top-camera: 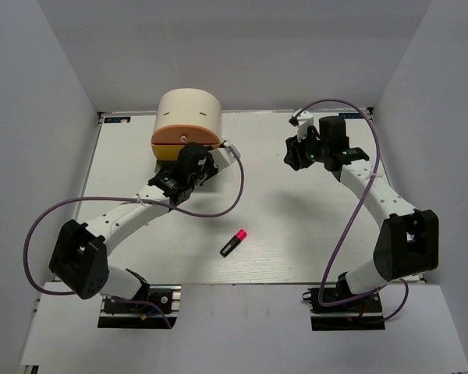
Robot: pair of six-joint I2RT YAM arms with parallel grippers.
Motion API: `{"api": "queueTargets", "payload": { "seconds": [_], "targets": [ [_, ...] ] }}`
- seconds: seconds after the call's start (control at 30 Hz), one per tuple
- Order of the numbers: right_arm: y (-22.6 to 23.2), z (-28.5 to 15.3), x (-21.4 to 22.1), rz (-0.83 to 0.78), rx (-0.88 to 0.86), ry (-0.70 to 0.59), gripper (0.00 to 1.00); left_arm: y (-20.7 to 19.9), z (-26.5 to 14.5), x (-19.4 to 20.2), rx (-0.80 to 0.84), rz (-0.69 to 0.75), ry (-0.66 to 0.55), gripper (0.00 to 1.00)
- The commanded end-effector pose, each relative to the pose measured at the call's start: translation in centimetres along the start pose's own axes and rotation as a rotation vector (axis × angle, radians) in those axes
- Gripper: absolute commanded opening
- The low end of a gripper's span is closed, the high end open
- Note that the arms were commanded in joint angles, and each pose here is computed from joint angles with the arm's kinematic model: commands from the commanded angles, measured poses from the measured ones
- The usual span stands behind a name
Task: Sort the stationery into containers
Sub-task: Place the pen in the drawer.
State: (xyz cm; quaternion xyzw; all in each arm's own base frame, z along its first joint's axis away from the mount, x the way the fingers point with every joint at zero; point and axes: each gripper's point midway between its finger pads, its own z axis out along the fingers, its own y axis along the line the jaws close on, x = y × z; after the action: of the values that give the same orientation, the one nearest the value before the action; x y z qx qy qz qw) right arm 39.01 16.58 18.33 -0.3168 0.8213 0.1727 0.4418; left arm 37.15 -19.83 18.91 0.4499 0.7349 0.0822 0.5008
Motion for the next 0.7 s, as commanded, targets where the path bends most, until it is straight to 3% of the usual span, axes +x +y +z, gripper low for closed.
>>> {"api": "queueTargets", "payload": {
  "seconds": [0.0, 0.43, 0.67],
  "targets": [
    [-0.1, -1.0, -0.9, -0.016, 0.002, -0.040, 0.50, 2.1, 0.4, -2.4, -0.017, 0.080, -0.103, 0.07],
    [-1.2, -1.2, -0.2, 0.007, 0.017, -0.026, 0.50, 4.0, 4.2, -0.5, -0.151, 0.130, -0.071, 0.08],
    [-1.3, -1.2, -0.1, 0.014, 0.018, -0.022, 0.50, 3.4, 5.0, 0.7, -0.135, 0.142, -0.054, 0.09]
  ]
}}
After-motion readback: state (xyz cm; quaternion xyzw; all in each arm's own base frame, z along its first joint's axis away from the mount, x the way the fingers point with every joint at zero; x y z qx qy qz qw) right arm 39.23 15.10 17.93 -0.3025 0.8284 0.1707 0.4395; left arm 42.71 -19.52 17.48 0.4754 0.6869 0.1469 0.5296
